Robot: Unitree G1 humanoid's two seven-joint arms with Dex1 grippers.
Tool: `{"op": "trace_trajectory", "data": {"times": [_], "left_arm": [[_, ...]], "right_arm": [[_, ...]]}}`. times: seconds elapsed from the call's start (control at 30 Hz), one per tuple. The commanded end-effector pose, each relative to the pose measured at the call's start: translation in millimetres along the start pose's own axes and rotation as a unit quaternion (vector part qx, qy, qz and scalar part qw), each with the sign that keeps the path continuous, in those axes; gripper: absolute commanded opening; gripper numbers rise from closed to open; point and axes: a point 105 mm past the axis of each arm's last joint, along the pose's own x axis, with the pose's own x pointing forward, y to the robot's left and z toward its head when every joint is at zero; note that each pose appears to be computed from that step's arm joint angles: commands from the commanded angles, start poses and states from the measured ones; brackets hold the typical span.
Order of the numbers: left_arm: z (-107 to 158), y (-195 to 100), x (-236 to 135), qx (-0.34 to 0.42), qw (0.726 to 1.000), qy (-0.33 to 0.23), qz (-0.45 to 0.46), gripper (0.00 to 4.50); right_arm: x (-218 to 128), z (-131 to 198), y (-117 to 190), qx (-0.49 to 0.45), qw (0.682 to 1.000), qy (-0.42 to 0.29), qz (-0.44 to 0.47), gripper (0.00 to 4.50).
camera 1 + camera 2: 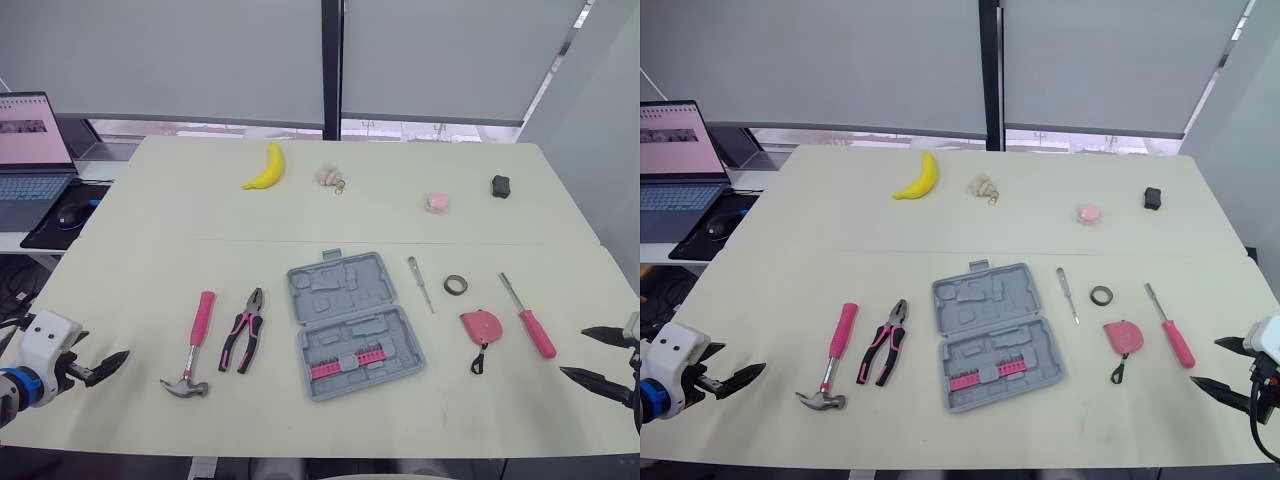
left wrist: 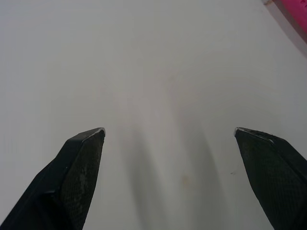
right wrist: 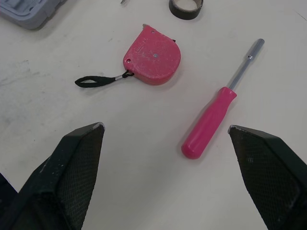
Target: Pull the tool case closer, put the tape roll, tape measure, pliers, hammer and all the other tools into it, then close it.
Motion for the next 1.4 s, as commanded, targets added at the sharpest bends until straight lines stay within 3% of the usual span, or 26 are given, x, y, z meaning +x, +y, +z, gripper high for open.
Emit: {"op": "trace_trajectory", "data": {"times": [0.03, 0.43, 1.4], "left_arm": [[12.1, 3.5, -4.5, 0.008, 1.0, -0.016, 0.003, 4.5], [27.6, 5.8, -9.7, 0.008, 0.998, -0.057, -0.015, 4.5], [-5.0, 8.8, -24.4, -0.022, 1.0, -0.018, -0.002, 4.5]], "right_arm": [[-2.0, 4.5, -2.4, -0.007, 1.0, -0.002, -0.004, 4.41], [-0.2, 3.7, -2.7, -0.011, 1.0, -0.006, -0.011, 4.41], [-2.4, -2.6, -9.6, -0.032, 0.999, 0.008, -0.021, 4.41]]}}
